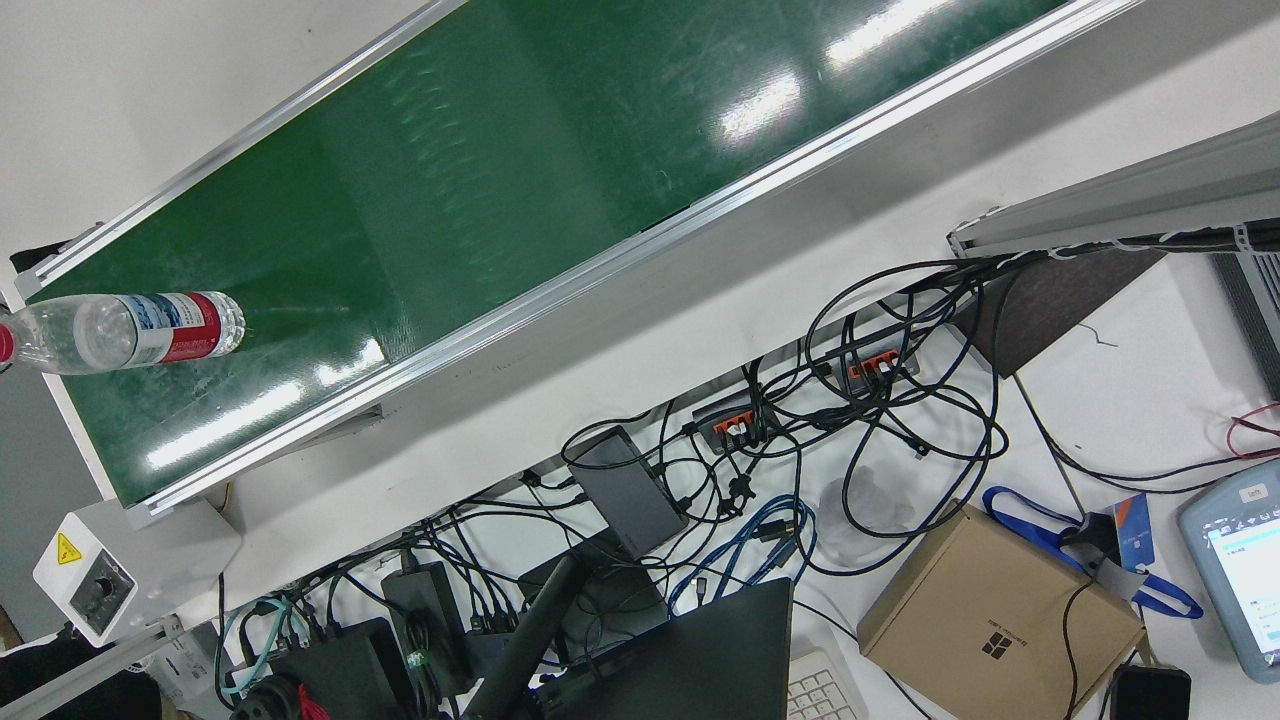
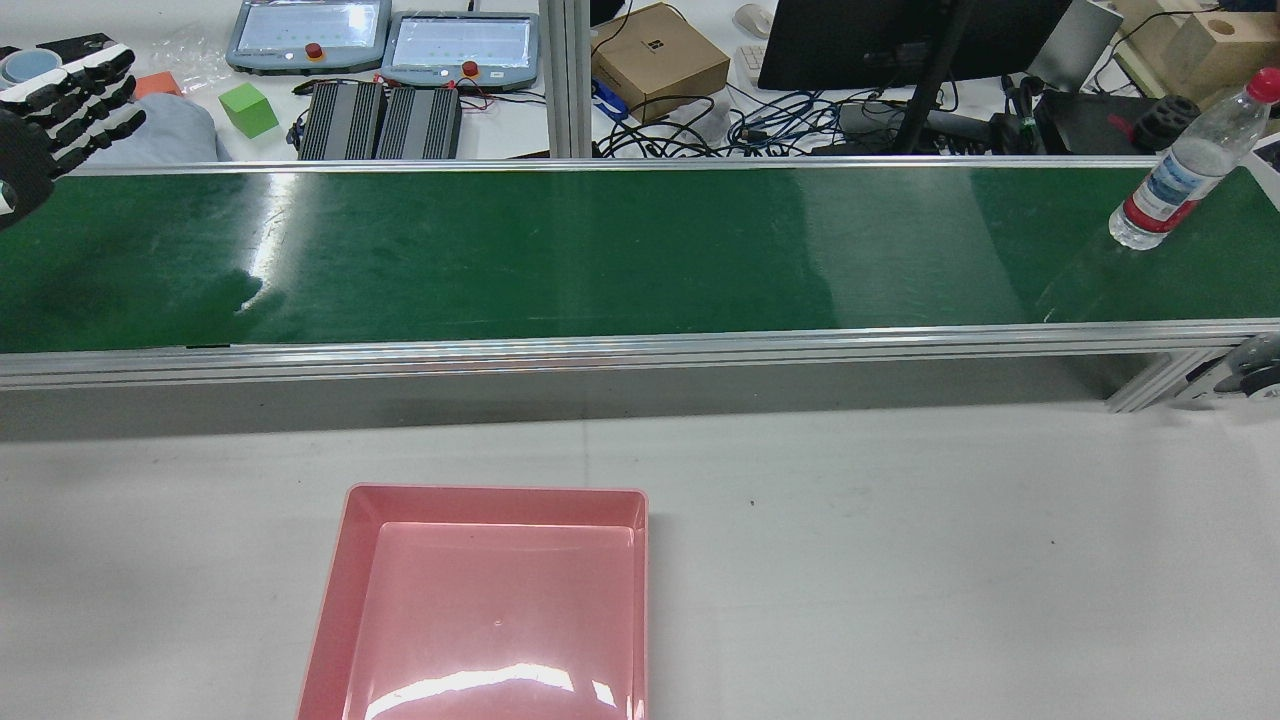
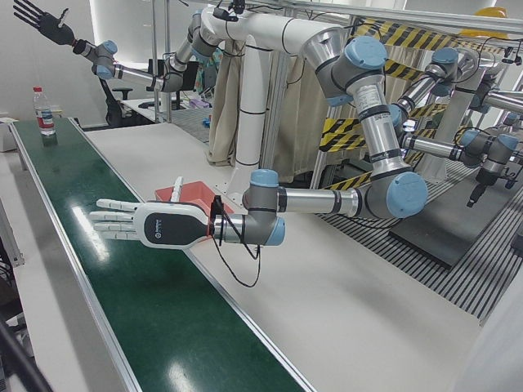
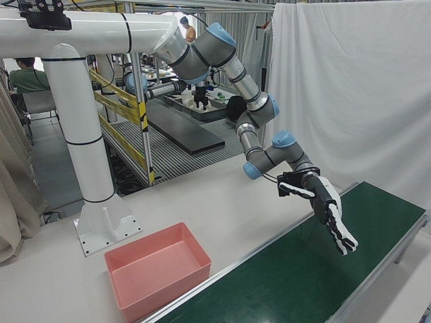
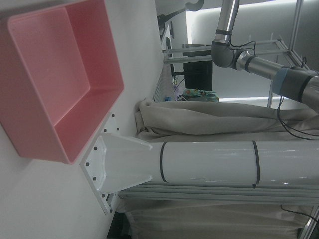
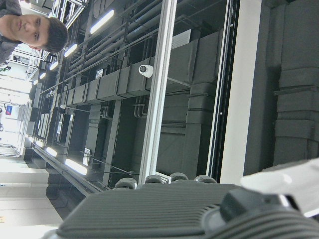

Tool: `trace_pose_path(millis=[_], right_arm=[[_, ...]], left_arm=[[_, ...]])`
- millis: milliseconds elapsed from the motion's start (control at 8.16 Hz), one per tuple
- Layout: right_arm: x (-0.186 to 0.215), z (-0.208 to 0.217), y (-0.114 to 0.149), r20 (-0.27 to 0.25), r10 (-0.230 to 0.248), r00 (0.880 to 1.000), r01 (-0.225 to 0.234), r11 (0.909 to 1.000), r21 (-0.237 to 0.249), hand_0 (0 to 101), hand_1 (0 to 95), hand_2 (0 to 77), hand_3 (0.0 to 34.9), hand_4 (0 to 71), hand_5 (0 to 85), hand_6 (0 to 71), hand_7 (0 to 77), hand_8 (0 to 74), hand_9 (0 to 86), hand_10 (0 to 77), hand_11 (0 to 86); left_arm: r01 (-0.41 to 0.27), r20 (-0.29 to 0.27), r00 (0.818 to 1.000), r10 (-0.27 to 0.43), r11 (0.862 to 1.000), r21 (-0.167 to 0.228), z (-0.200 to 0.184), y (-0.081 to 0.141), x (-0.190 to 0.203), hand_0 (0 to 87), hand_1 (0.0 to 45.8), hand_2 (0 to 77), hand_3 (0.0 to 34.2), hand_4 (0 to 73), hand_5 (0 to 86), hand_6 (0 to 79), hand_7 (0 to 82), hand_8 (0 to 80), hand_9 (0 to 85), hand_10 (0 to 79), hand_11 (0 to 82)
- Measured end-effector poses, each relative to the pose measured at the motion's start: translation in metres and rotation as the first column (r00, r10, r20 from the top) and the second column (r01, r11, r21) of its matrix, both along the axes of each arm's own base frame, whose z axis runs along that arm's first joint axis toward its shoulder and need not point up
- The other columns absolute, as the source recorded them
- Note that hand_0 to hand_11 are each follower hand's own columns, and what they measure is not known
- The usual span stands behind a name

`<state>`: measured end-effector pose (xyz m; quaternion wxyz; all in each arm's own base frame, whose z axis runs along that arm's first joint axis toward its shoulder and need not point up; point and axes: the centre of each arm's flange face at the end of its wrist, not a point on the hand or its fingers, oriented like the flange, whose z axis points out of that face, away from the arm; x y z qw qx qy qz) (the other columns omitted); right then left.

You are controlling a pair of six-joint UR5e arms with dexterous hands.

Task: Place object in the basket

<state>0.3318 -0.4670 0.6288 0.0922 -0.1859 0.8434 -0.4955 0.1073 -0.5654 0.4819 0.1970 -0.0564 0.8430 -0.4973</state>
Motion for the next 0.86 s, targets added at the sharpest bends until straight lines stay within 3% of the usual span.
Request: trace_pose_path(millis=[858], right_arm=[[0.0,0.0,0.0,0.0,0.0,1.0,0.0,1.0,-0.001,0,0.0,1.1,0.2,0.5,0.0,0.0,0.5,0.0,0.0,0.0,0.0]], left_arm=[[0.011,-0.013,1.0,-0.011,1.0,0.018,-0.022,0.026,-0.018,43.0,0.5,0.5,0.0,10.4,5.4,0.0,0.5,1.6,0.5,3.3,5.5]])
